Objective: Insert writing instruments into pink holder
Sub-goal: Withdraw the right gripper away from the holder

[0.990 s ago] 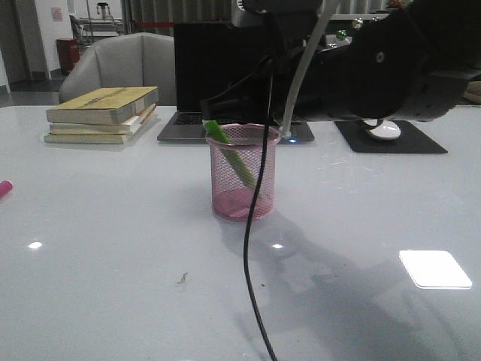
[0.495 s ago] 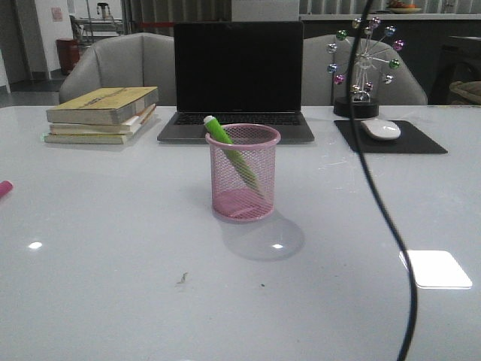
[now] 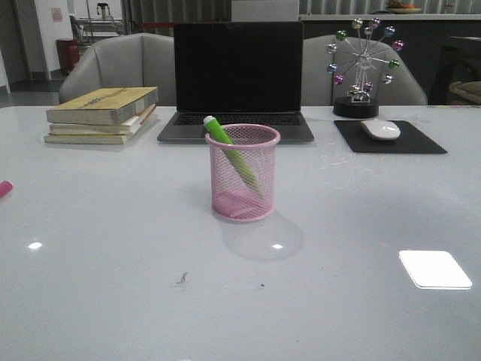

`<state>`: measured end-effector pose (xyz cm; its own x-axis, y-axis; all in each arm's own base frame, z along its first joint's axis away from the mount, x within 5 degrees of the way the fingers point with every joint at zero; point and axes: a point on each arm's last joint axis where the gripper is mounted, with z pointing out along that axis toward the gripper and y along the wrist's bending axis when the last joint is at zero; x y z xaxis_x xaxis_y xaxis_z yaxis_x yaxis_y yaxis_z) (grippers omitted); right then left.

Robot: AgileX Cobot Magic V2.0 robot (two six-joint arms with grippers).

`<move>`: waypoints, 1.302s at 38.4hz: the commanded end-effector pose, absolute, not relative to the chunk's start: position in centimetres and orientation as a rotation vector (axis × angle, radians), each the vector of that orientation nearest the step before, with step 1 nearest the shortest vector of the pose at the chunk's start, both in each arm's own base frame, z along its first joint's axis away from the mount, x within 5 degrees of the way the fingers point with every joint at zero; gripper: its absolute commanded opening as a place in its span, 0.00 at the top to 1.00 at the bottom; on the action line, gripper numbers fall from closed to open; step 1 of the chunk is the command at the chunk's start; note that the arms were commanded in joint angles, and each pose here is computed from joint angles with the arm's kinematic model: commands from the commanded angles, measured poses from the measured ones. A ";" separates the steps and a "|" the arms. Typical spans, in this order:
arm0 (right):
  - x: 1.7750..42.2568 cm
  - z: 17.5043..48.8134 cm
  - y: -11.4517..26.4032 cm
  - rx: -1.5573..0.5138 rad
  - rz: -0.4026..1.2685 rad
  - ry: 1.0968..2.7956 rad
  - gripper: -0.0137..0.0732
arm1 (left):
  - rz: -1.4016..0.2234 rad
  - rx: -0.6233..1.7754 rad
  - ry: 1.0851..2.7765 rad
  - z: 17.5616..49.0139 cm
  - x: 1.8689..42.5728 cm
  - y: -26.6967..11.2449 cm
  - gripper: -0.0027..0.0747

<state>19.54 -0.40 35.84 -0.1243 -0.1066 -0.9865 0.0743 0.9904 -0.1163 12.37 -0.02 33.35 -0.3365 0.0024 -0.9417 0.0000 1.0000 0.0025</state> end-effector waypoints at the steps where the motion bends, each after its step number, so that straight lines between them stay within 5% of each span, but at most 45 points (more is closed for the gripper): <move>1: 18.2 35.5 -0.4 -0.039 -0.152 1.671 0.46 | -0.012 0.002 1.808 35.0 12.7 -0.1 0.46; 12: 14.0 28.8 -0.8 -0.013 -0.162 1.775 0.46 | -0.012 0.002 1.808 35.0 12.7 -0.1 0.46; 50: 13.3 28.7 -1.0 0.004 -0.181 1.763 0.46 | -0.012 0.002 1.808 35.0 12.7 -0.1 0.46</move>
